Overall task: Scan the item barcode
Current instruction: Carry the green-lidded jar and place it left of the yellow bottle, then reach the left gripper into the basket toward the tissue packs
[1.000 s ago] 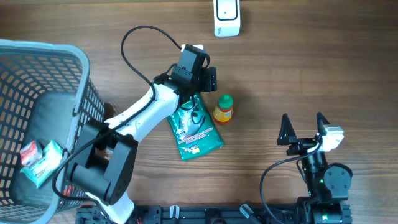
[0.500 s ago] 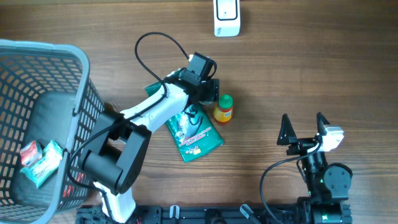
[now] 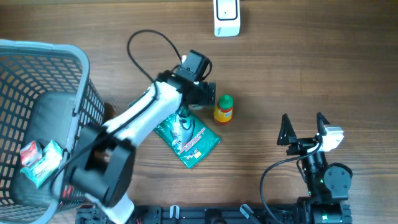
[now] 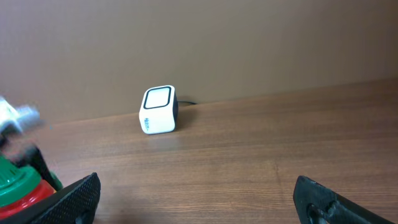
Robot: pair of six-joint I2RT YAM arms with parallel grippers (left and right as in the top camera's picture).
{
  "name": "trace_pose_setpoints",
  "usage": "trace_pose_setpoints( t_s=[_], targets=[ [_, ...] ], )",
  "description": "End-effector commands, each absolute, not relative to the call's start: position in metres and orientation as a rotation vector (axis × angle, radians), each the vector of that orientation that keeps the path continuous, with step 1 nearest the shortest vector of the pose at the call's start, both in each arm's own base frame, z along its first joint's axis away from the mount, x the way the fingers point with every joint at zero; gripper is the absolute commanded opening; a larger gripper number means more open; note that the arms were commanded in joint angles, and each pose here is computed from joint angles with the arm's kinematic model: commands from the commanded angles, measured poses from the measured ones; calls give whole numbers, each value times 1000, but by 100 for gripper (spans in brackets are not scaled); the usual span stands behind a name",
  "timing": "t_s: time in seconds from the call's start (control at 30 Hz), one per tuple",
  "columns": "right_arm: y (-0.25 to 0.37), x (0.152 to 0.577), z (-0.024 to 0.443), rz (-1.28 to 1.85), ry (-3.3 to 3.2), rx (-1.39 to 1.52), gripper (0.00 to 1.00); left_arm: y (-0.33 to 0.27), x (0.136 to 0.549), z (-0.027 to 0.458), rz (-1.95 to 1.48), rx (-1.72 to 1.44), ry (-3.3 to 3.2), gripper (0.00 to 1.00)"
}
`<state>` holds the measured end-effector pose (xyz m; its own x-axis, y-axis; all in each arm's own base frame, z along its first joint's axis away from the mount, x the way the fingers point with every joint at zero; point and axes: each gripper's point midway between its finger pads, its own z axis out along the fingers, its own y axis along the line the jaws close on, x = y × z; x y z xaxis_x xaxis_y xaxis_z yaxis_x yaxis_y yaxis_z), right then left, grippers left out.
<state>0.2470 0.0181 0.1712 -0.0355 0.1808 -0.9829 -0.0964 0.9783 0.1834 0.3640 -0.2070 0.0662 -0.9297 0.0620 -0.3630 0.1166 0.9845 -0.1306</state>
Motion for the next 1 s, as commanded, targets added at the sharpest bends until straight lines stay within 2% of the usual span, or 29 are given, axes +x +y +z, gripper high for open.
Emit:
trace_pose_setpoints(
  t_s=[0.0,0.5,0.67,0.77,0.97],
  targets=[
    [14,247,172,215,1588,90,100,-209,370,143,-306,123,2613,100],
    [14,247,172,215,1588,90,100,-169,336,261,-323,61,2349,100],
    [14,247,172,215,1588,90,100,-121,327,316,-180,-83,2162,100],
    [14,247,172,215,1588,90,100,-73,320,364,-115,-247,2007,100],
    [14,247,172,215,1588,90,100,11,298,413,-55,-568,1796,100]
  ],
)
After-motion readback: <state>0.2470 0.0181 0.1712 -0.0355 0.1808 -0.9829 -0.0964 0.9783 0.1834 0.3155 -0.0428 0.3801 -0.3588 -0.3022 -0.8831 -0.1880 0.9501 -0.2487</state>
